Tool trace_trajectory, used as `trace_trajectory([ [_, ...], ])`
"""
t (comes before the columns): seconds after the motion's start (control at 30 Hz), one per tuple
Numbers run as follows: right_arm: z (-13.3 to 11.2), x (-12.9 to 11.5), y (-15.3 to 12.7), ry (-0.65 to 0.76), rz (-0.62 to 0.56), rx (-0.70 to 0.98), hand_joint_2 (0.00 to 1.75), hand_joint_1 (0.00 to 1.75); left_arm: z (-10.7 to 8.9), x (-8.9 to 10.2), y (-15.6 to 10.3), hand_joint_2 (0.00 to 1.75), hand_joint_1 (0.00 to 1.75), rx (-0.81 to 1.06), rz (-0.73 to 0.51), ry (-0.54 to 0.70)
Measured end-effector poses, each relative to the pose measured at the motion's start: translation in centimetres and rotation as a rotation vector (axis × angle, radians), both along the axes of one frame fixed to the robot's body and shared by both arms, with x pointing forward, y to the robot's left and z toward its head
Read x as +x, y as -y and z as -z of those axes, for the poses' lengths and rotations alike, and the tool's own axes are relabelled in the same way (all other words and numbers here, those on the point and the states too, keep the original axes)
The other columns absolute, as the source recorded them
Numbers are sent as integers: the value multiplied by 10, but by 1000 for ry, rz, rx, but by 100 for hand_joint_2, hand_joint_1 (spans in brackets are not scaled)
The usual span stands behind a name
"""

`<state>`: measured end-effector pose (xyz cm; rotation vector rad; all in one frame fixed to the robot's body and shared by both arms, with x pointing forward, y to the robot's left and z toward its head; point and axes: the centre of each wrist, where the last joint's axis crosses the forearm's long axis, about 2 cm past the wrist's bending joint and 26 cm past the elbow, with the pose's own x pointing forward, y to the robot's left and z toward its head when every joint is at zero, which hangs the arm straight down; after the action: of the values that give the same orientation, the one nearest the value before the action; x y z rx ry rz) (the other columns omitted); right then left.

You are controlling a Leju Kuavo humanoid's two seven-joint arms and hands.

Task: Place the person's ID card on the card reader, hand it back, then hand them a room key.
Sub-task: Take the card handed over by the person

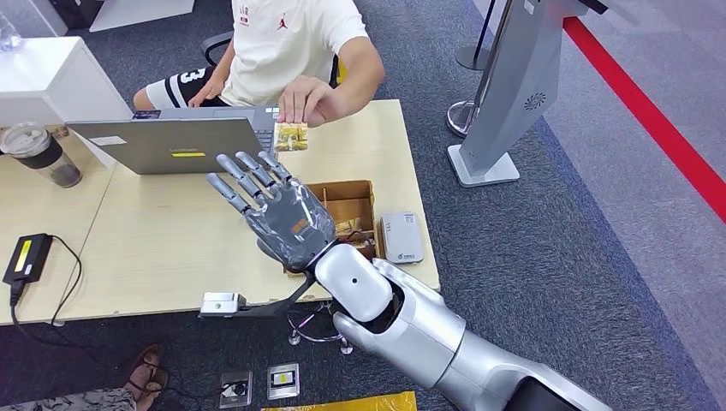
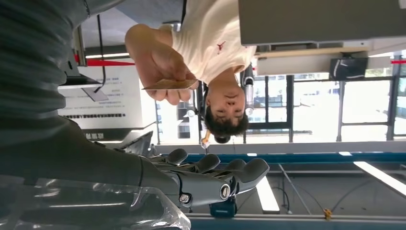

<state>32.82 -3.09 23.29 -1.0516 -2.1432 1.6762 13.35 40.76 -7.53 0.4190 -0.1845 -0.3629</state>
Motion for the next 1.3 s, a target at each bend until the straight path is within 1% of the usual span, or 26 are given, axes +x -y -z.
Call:
trace_trajectory([
  [0.1,4,7,2,-13,34,0,175,0,0,2,3,175,0,-1,9,3],
  [0.2,3,15,5,-28,74,31,175,0,1,1,5,175,0,-2,6,3],
  [0.4,-4,30,13,-59,137,86,175,0,3,-5,8,175,0,-3,-18,2],
  [0.73,-3,39,15,-89,176,99,175,0,6,-13,10,175,0,-16,-54,-1],
  [0.97,-5,36,5,-104,162,117,175,0,8,-23,9,175,0,-23,-96,-4],
  [1.0,-5,35,4,-107,158,120,175,3,9,-23,9,175,0,-24,-101,-4],
  [1.03,-5,35,2,-109,155,123,175,11,9,-24,9,175,0,-24,-106,-3],
  [1.07,-5,34,1,-110,152,126,175,44,9,-24,9,175,0,-25,-111,-2],
  [1.13,-5,33,-2,-113,146,130,175,117,9,-25,10,175,0,-27,-120,-1],
  [1.17,-5,32,-3,-114,143,132,175,148,9,-25,10,175,0,-28,-123,-1],
  [1.2,-5,32,-5,-115,140,133,175,154,9,-25,10,175,0,-29,-126,-1],
  [1.3,-4,30,-7,-119,132,132,175,163,9,-26,9,175,0,-28,-134,0],
])
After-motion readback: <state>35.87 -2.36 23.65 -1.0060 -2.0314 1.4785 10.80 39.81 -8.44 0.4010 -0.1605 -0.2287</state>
